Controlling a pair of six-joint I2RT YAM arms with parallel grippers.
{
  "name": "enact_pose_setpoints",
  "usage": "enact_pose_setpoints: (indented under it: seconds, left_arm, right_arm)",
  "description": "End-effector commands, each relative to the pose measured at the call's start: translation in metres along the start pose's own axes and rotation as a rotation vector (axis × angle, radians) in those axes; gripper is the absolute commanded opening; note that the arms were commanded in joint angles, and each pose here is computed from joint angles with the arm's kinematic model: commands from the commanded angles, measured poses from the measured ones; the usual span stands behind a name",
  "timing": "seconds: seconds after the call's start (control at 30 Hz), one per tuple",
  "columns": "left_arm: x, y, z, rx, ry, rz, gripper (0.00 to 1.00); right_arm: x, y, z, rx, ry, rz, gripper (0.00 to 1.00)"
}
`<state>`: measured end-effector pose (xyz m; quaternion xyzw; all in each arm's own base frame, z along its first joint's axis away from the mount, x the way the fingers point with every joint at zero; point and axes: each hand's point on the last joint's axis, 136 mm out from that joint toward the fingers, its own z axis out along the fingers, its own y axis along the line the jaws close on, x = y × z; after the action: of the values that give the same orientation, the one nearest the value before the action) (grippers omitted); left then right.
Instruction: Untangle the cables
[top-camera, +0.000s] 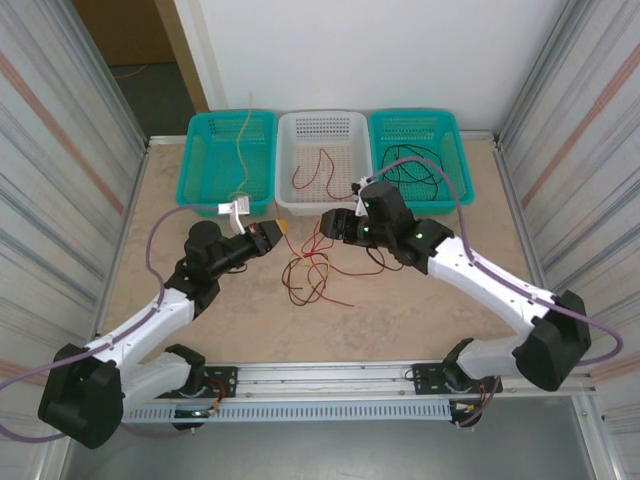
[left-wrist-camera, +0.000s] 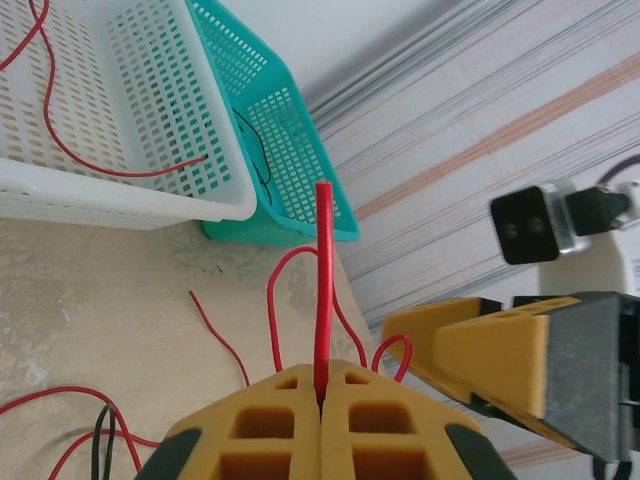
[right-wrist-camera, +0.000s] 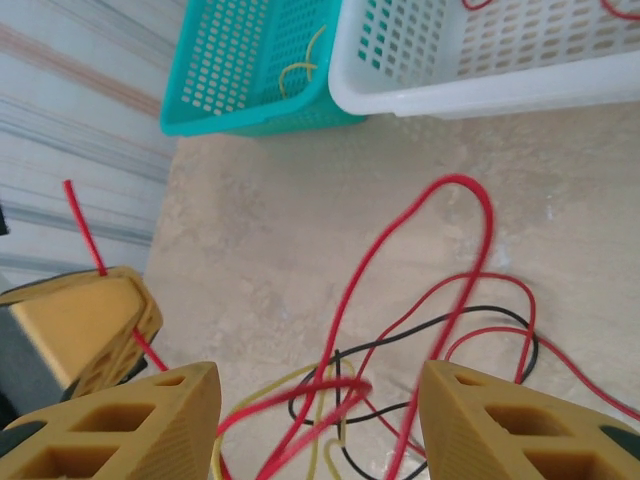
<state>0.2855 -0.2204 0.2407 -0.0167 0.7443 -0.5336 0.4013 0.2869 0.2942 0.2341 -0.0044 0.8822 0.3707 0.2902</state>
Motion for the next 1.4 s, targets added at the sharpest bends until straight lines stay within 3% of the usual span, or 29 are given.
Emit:
enact_pose_setpoints:
  seconds: [0.0, 0.2, 0.33, 0.6, 0.77, 0.87, 1.03, 1.17, 1.37]
  left_arm:
    - [-0.003, -0.013, -0.004, 0.057, -0.015, 0.016, 0.00]
    - [-0.001, -0.009, -0.004, 0.057, -0.019, -0.001, 0.00]
    - [-0.001, -0.005, -0.003, 0.045, -0.024, -0.016, 0.00]
    - [0.006, 0.013, 0.003, 0.002, -0.012, -0.088, 0.00]
    - [0.025, 0.051, 0.006, -0.140, 0.034, -0.190, 0.01]
    - [0.044, 0.071, 0.006, -0.188, 0.081, -0.247, 0.31]
    - [0.065, 0.086, 0.002, -0.239, 0.155, -0.272, 0.57]
    - [0.061, 0.084, -0.009, -0.313, 0.176, -0.214, 0.65]
    - [0.043, 0.075, -0.024, -0.400, 0.161, -0.117, 0.65]
  right_arm:
    - [-0.006, 0.015, 0.008, -0.067, 0.007, 0.011, 0.52]
    - [-0.004, 0.017, 0.018, -0.104, 0.025, 0.024, 0.45]
    - [-0.002, 0.017, 0.017, -0.108, 0.032, 0.024, 0.25]
    - [-0.012, 0.029, -0.002, -0.141, -0.025, -0.024, 0.04]
    - [-0.031, 0.042, -0.030, -0.102, -0.097, -0.127, 0.00]
    - [-0.042, 0.054, -0.049, -0.072, -0.138, -0.226, 0.00]
    - [-0.052, 0.067, -0.072, 0.001, -0.178, -0.389, 0.00]
    - [-0.060, 0.073, -0.088, 0.031, -0.208, -0.473, 0.00]
    - [-0.070, 0.088, -0.114, 0.006, -0.280, -0.548, 0.01]
